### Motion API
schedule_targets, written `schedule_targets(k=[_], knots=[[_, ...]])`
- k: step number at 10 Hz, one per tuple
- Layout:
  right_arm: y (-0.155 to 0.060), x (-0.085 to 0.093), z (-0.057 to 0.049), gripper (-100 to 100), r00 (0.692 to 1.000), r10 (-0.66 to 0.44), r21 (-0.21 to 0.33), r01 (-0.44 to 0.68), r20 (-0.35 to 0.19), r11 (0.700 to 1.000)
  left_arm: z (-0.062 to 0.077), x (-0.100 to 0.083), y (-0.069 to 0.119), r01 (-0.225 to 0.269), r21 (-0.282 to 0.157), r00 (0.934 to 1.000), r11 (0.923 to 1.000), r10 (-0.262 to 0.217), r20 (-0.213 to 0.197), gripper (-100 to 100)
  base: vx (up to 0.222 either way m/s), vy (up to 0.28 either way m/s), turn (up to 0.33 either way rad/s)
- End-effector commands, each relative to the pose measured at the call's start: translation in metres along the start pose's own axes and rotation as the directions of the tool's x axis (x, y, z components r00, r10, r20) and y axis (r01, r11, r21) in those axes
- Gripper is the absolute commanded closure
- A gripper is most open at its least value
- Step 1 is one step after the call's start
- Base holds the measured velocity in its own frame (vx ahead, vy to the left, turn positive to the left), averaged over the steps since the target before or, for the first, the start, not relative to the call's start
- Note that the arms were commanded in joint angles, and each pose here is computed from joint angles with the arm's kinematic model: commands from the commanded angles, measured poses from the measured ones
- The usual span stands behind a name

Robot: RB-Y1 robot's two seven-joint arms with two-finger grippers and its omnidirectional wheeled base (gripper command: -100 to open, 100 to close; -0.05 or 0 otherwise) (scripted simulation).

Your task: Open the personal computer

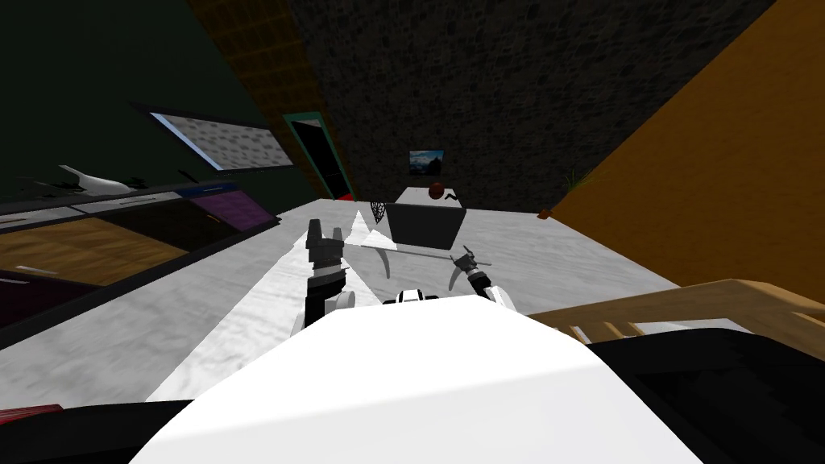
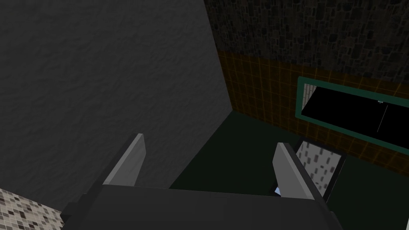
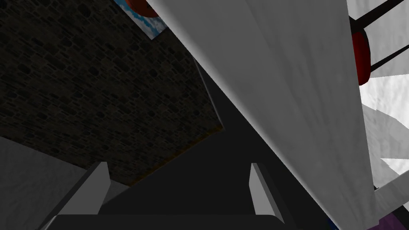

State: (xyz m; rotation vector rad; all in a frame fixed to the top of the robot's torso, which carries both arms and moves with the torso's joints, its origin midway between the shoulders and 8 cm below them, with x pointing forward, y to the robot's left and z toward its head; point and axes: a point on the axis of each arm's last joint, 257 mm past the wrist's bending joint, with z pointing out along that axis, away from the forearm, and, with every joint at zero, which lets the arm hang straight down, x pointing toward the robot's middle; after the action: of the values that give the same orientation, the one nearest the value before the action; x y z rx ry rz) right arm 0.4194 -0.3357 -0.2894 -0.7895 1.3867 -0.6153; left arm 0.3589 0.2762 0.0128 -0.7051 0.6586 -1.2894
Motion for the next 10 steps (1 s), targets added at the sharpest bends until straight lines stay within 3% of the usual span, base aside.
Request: schedule_targets(k=[1,5,6,7,9,10], knots=[[0.017,-0.008,0.001,-100,0.999,0.038,0.019,-0.038,-0.019,0.999,0.0,0.0,0.0,0.0,0.0,1.0,1.0,0.0,0.0,0,0.02,0.009,-0.032],[0.019,-0.011,0.002,-100,0.998,0.051,0.028,-0.05,-0.02,0.998,0.0,0.0,0.0,0.0,0.0,1.0,1.0,0.0,0.0,0,0.002,0.0,-0.003],[0.018,-0.011,0.002,100,0.999,0.051,0.028,-0.05,-0.02,0.998,0.0,0.0,0.0,0.0,0.0,1.0,1.0,0.0,0.0,0,0.0,0.0,0.0],[0.023,-0.017,0.018,100,0.994,0.112,0.006,-0.112,0.012,0.994,0.0,0.0,0.0,0.0,0.0,1.0,1.0,0.0,0.0,0,-0.05,0.065,0.134],[0.02,-0.007,0.016,100,0.995,0.101,-0.014,-0.101,0.014,0.995,0.0,0.0,0.0,0.0,0.0,1.0,1.0,0.0,0.0,0,-0.045,0.077,0.022],[0.027,-0.012,0.03,100,0.985,0.167,-0.037,-0.166,0.03,0.985,0.0,0.0,0.0,0.0,0.0,1.0,1.0,0.0,0.0,0,-0.047,0.087,0.094]])
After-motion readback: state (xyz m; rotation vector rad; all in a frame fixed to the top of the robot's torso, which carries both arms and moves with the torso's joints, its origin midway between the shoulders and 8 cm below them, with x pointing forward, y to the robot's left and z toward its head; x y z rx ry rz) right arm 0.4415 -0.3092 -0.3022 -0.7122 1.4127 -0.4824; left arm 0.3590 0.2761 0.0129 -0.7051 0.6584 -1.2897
